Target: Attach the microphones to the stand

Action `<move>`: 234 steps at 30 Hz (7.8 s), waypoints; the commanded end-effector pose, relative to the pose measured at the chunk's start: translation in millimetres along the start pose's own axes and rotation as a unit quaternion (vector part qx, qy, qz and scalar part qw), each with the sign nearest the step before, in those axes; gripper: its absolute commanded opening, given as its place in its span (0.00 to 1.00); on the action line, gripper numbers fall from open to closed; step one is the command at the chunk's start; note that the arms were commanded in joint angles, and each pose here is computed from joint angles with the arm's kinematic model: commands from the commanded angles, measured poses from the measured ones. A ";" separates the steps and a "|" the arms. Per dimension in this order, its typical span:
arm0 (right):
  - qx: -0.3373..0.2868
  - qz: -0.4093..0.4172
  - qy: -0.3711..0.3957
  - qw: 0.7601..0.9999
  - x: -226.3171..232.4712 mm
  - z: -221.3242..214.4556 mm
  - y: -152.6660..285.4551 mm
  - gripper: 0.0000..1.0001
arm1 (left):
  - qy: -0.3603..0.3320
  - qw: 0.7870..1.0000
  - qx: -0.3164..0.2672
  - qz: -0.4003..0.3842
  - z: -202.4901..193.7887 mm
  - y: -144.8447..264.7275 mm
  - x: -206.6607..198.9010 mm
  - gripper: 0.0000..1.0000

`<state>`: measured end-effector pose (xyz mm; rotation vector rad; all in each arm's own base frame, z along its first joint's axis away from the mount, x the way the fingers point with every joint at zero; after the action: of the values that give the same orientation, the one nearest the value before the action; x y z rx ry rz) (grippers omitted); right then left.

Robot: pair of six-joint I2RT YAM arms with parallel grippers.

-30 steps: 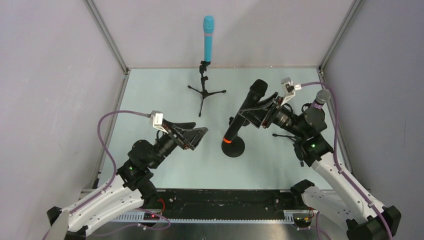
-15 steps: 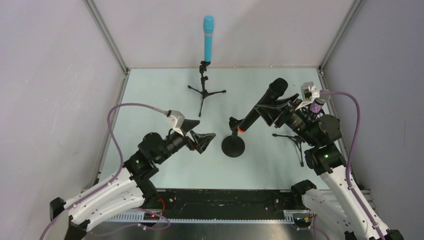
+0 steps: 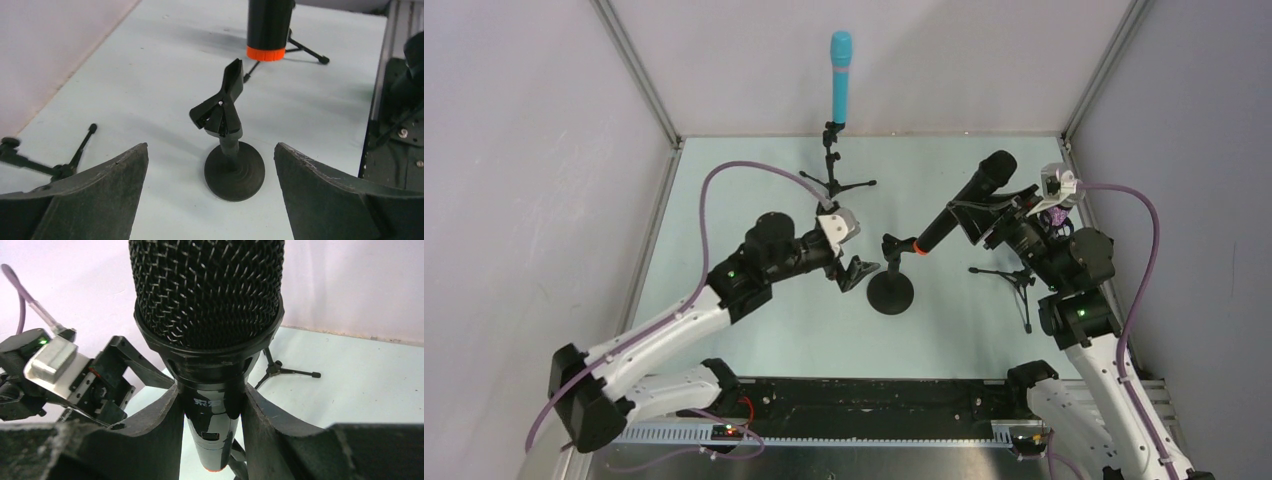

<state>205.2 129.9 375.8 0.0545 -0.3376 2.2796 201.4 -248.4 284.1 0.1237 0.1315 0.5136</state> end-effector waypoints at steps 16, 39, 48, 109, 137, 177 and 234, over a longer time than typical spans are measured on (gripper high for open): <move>-0.050 -0.037 0.045 0.997 -15.0 29.7 -7.6 0.00 | -0.080 0.979 -0.004 -0.187 0.4 -68.3 14.5 0.98; 0.030 -0.070 0.074 0.994 -31.9 -10.4 -20.6 0.00 | -0.023 0.980 0.040 -0.195 -28.5 -93.6 21.3 0.89; 0.057 -0.072 0.100 0.991 -27.8 -26.7 -29.5 0.00 | -0.006 0.982 0.055 -0.183 -38.3 -93.5 24.4 0.14; -0.005 0.012 0.177 0.984 36.5 -99.3 -45.3 0.00 | -0.004 0.984 0.073 -0.161 -35.5 -93.7 30.7 0.98; -0.015 0.060 0.213 0.975 46.4 -89.2 -32.7 0.99 | -0.065 0.994 -0.004 -0.089 19.4 -49.4 31.9 1.00; 0.173 -0.025 0.109 0.979 -9.3 -138.4 24.7 0.99 | 0.114 0.920 -0.015 0.374 -86.4 82.4 117.6 1.00; 0.110 -0.319 0.189 0.922 -183.8 -226.2 69.6 0.99 | 0.074 0.785 -0.164 0.593 -152.2 170.3 234.2 1.00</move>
<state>292.2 14.9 125.3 -0.2051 0.1234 1.6291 293.2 20.8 129.6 -0.1742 0.1143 1.7635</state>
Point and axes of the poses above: each gripper's point midway between its finger pads, its own y axis back along the fingers, its own x axis along the line the jaws close on, z = x × y, the point moved 5 cm from there along y, back along the fingers, and after that the axes turned 13 degrees about y, right-handed, at the moved point
